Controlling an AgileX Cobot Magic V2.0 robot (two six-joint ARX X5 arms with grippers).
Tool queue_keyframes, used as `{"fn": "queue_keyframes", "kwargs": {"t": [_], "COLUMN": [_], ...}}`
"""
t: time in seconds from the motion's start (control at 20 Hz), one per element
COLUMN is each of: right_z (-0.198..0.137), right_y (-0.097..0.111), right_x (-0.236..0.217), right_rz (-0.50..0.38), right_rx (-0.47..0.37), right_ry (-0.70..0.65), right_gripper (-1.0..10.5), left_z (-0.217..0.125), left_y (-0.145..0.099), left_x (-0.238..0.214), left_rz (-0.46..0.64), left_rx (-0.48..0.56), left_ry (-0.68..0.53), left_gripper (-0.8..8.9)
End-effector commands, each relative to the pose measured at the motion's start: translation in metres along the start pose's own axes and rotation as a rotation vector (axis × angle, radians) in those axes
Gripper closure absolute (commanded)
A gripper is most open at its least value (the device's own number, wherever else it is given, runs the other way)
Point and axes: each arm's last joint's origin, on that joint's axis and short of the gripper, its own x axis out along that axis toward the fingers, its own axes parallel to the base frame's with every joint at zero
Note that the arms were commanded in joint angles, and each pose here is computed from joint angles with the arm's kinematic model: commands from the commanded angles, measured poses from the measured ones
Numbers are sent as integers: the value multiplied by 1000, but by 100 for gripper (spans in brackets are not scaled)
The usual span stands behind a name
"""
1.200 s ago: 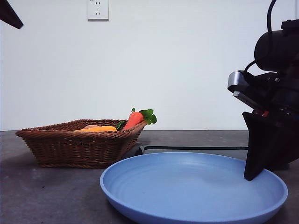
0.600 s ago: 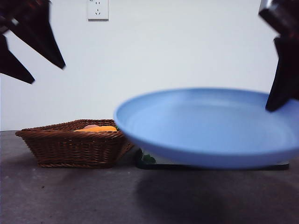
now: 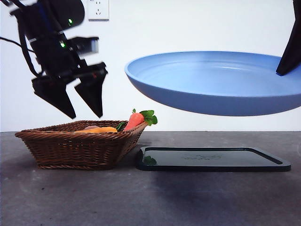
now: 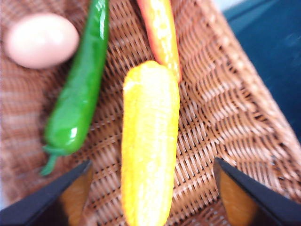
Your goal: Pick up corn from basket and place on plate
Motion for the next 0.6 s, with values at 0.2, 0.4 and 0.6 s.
{"fn": "queue_keyframes", "kwargs": {"t": [0.2, 0.4, 0.6], "right_z": [6, 7, 7], "right_y": [3, 3, 3], "right_x": [-3, -3, -3], "right_rz": [10, 10, 10], "right_rx": [3, 1, 1], "right_ry": [-32, -38, -37], "right_gripper": [945, 945, 945], "left_z": [2, -2, -2], "left_y": [0, -1, -1], "left_x": [30, 45, 50], "left_rz": [-8, -16, -16], "left_rx": [27, 28, 24], "left_ry": [43, 80, 80], "left_gripper": [398, 426, 489]}}
